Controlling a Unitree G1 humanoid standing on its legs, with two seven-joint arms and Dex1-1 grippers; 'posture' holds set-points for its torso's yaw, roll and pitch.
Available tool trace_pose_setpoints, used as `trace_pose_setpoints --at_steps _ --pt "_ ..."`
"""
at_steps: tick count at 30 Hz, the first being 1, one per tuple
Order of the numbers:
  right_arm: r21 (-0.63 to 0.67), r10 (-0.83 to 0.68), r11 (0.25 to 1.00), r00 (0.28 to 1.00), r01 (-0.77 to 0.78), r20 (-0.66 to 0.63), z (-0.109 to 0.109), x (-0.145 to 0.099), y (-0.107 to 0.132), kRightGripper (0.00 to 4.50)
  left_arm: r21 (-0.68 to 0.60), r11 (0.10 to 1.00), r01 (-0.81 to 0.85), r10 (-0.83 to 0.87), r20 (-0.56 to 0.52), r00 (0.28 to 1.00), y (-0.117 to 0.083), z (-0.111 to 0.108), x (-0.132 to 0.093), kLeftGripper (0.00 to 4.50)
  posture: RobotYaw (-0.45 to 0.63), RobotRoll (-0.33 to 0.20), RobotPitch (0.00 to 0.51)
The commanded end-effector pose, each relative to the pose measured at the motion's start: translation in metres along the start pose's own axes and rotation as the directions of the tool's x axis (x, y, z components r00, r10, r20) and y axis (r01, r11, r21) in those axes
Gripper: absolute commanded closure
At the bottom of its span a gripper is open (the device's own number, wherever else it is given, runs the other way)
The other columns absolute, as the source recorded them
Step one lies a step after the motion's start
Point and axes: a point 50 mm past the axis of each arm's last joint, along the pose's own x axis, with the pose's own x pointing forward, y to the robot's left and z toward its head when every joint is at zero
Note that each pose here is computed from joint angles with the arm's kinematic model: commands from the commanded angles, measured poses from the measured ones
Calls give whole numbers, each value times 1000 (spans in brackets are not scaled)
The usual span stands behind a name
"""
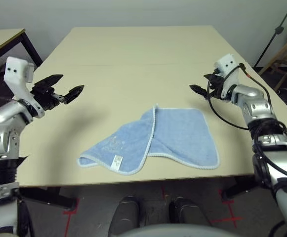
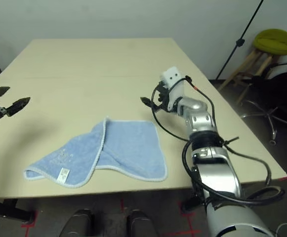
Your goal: Fold the towel and set it aside.
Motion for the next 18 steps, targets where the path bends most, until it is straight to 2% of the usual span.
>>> trace_pose_setpoints --at_steps 1,4,7,9,18 --pt "5 27 1000 993 -27 -117 -2 -2 -6 0 -41 985 170 -172 -64 983 -18 1 2 13 236 0 32" --pt "15 55 999 967 -53 -248 -7 -5 -10 0 -59 969 242 -247 -125 961 -26 -2 4 13 228 0 29" --pt "55 106 994 924 -92 -368 -15 -6 -7 0 -64 949 310 -316 -134 939 -35 -2 9 13 224 0 30" --pt "69 148 989 909 -132 -389 -19 -4 -2 0 -67 941 332 -338 -126 933 -39 -2 12 13 218 0 32" --pt "82 158 987 867 -135 -473 -41 6 9 0 -94 916 389 -399 -131 908 -57 -9 19 13 220 0 42"
